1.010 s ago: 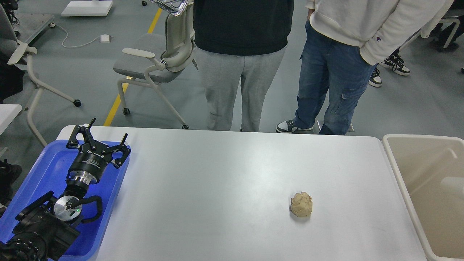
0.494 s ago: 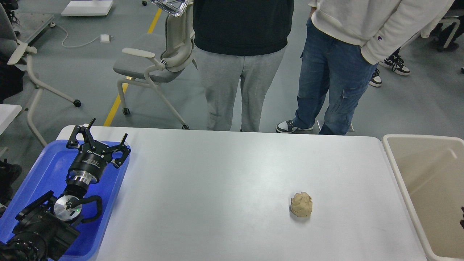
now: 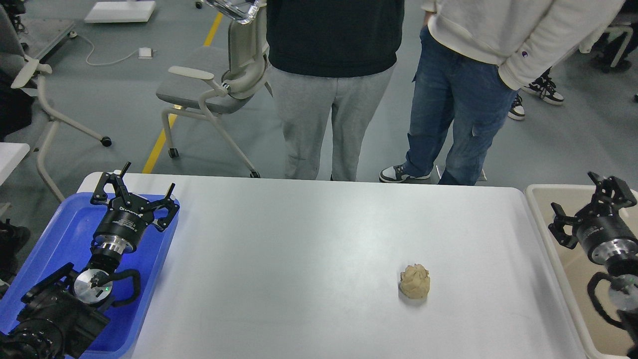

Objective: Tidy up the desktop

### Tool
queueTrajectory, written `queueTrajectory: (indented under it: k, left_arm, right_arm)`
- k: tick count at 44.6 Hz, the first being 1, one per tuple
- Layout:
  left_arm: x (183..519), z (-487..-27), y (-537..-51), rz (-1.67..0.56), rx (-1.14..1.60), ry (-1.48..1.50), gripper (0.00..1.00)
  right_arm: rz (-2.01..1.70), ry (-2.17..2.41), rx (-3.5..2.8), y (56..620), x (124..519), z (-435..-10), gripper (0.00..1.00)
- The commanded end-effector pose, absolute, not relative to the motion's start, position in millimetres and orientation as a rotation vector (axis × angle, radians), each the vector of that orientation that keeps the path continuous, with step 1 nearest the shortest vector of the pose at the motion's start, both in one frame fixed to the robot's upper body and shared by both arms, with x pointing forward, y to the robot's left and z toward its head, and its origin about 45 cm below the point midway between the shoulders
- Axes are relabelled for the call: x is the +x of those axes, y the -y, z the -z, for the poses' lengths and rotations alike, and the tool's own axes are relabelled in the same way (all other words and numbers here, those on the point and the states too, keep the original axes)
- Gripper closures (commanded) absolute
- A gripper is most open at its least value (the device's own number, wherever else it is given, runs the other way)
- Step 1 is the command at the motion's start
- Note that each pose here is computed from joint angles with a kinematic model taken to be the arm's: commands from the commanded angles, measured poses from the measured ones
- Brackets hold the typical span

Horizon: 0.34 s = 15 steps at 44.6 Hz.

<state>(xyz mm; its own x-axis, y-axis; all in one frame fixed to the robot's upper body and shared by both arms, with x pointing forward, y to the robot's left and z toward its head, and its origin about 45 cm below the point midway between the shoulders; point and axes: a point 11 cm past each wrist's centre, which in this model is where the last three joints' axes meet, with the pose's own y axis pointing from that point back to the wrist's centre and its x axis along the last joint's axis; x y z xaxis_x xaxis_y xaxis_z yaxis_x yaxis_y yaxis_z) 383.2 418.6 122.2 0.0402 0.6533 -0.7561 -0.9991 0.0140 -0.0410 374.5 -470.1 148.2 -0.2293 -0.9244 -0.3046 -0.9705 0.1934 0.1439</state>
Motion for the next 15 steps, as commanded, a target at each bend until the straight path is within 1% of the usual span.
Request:
queueTrajectory:
  k: [1, 5, 15]
  left_arm:
    - [383, -122, -418, -1.434, -0.693, -0.642, 0.00]
    - [383, -122, -418, -1.435, -0.692, -0.644, 0.00]
    - [383, -122, -418, -1.434, -0.693, -0.642, 0.00]
  right_arm:
    - [-0.360, -2.148, -1.841, 410, 386, -159, 0.00]
    - [-0.387, -2.119, -1.834, 396, 388, -154, 0.00]
    - [-0.401, -2.113, -1.848, 391, 389, -152, 0.00]
